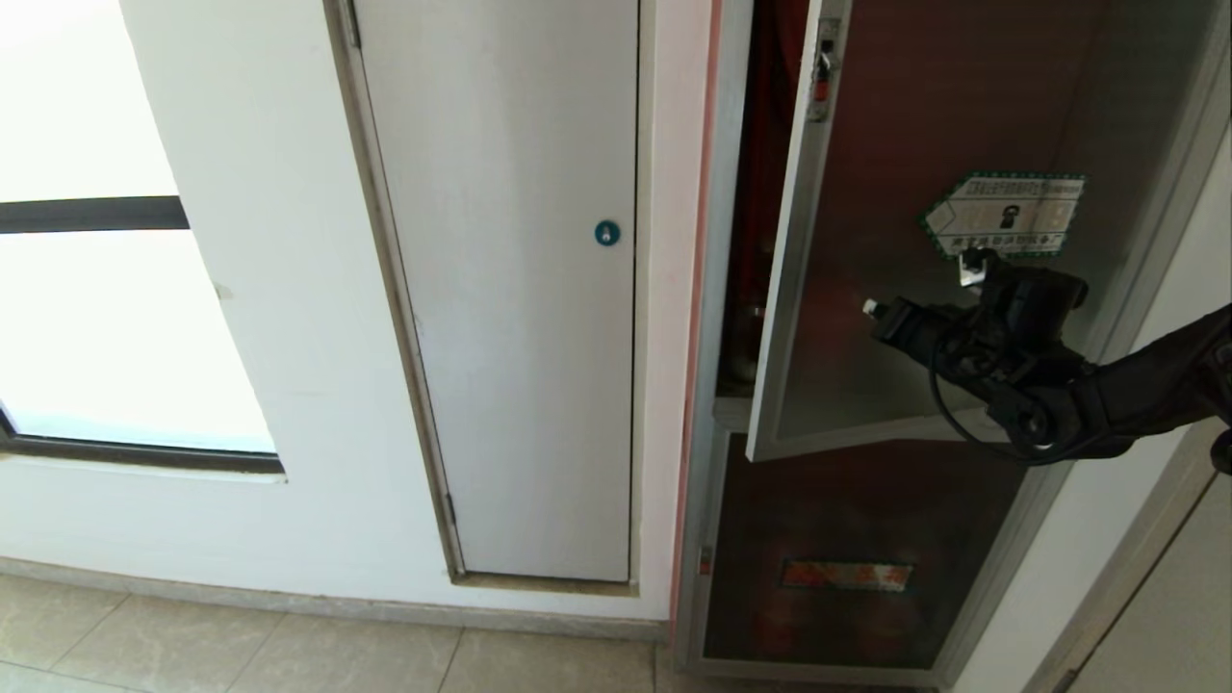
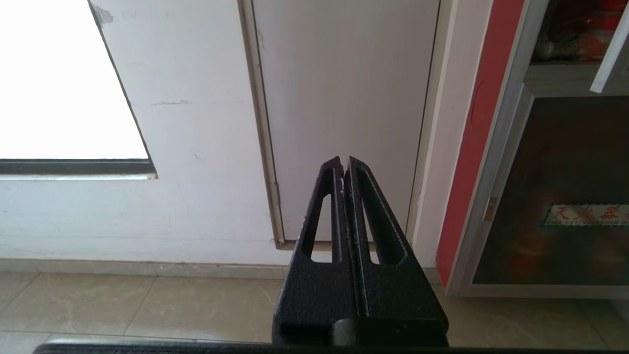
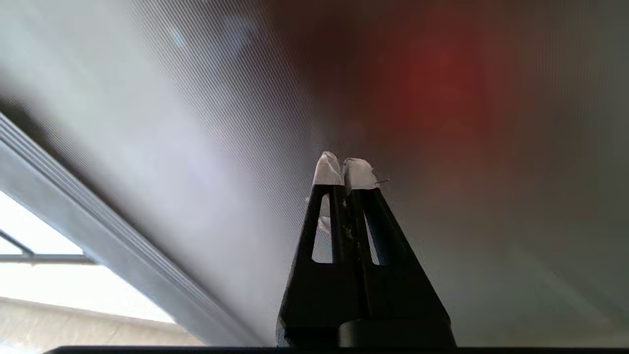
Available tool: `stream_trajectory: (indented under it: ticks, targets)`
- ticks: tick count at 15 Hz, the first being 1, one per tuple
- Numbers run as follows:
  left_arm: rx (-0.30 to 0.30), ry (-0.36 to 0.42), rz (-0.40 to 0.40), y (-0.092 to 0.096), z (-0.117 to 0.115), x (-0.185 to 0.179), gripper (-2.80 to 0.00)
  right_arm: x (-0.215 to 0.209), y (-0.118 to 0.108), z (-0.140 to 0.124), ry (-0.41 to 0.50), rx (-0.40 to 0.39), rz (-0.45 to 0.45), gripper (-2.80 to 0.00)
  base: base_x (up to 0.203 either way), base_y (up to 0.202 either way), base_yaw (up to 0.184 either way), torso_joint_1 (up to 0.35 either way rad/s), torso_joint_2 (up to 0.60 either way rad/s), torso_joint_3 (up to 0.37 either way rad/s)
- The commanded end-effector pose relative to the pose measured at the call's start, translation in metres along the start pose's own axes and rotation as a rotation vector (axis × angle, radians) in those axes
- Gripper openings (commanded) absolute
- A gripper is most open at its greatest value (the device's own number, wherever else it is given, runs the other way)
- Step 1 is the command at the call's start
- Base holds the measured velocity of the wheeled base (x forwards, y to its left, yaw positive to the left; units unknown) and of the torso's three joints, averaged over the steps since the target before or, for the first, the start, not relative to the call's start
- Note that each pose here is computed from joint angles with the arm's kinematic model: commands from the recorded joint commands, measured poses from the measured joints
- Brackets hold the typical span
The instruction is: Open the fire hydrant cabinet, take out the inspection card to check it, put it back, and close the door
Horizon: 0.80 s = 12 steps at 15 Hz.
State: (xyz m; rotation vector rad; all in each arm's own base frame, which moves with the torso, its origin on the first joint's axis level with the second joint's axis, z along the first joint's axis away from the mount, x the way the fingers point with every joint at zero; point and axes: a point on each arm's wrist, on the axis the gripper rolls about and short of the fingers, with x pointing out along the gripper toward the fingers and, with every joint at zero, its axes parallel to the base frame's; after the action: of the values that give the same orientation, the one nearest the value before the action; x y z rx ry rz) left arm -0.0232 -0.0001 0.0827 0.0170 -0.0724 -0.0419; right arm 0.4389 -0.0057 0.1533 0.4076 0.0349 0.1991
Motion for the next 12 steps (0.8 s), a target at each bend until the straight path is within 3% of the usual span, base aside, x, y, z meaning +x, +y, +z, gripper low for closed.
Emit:
stream_trajectory:
  ticks: [1, 4, 7, 10, 12]
  targets:
    - [0.0, 0.029, 0.0, 0.0, -0.008, 0.002, -2.8, -0.024, 0.012, 0.014, -0.008, 0.0, 0.004, -2.8, 0.0, 0.0, 0.0, 0.0, 0.0, 0.0]
    - [0.0, 0.028, -0.001, 0.0, -0.008, 0.002, -2.8, -0.079, 0.046, 0.061, -0.077, -0.019, 0.035, -2.8, 0.0, 0.0, 0.0, 0.0, 0.0, 0.0]
    - [-0.001, 0.03, -0.001, 0.0, -0.008, 0.002, -2.8, -0.163, 0.092, 0.106, -0.125, -0.032, 0.077, -2.8, 0.0, 0.0, 0.0, 0.0, 0.0, 0.0]
    - [-0.001, 0.028, -0.001, 0.0, -0.008, 0.002, -2.8, -0.266, 0.132, 0.122, -0.108, -0.03, 0.13, -2.8, 0.0, 0.0, 0.0, 0.0, 0.0, 0.0]
    - [-0.001, 0.026, -0.001, 0.0, -0.008, 0.002, -2.8, -0.332, 0.144, 0.117, -0.075, -0.033, 0.144, -2.8, 0.0, 0.0, 0.0, 0.0, 0.0, 0.0]
